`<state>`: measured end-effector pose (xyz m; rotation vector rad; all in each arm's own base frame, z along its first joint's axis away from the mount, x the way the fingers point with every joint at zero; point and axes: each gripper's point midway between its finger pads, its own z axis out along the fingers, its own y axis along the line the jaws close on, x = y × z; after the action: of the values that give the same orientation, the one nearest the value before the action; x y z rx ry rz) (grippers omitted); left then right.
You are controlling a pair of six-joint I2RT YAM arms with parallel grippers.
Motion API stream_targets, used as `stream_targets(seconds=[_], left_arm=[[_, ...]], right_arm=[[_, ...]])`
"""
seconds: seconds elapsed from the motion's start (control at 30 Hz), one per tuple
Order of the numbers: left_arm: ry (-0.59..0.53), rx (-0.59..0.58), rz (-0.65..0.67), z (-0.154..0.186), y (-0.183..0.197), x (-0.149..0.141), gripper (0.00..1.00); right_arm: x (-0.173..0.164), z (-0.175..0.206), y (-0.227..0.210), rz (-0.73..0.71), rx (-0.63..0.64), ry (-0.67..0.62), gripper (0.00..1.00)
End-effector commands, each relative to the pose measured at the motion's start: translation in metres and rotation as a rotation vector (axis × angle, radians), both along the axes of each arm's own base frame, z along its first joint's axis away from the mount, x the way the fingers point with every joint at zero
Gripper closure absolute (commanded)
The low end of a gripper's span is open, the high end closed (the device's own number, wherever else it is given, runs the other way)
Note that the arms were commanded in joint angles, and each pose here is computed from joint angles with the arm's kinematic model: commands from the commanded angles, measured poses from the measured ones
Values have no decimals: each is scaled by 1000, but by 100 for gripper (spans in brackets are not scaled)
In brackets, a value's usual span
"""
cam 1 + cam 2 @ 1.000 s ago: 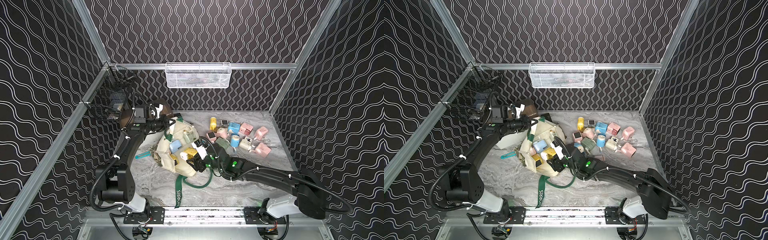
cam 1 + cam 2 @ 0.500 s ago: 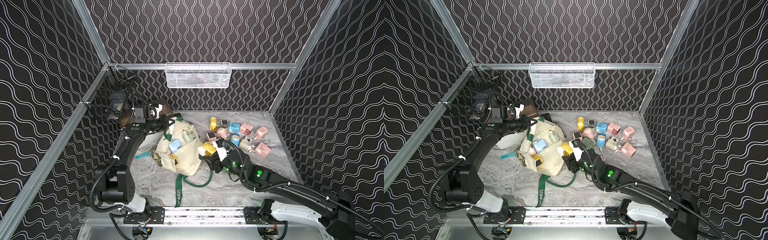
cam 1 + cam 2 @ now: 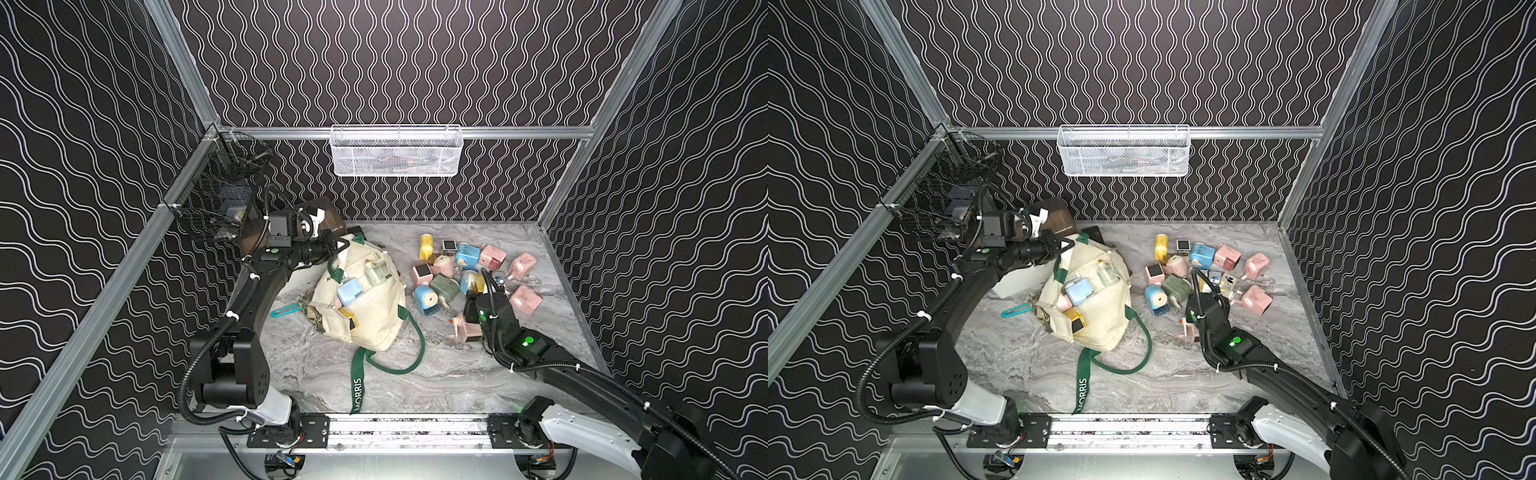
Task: Take out the pencil sharpeners from the tote bags
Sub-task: Place the pencil sharpener at the center of the board.
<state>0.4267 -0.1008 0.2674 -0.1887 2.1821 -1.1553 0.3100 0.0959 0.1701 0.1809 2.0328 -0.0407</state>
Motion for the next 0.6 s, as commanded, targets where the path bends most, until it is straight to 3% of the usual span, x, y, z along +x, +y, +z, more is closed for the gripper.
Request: stream_targets(seconds=[0.0, 0.57], left_arm=[[-27, 1, -7, 7, 0, -2, 100], [-27, -8, -9, 7, -1, -2, 100]], right_arm=[[6, -21, -21, -111, 40, 55, 52], [20, -94, -56, -228, 176, 319, 50]])
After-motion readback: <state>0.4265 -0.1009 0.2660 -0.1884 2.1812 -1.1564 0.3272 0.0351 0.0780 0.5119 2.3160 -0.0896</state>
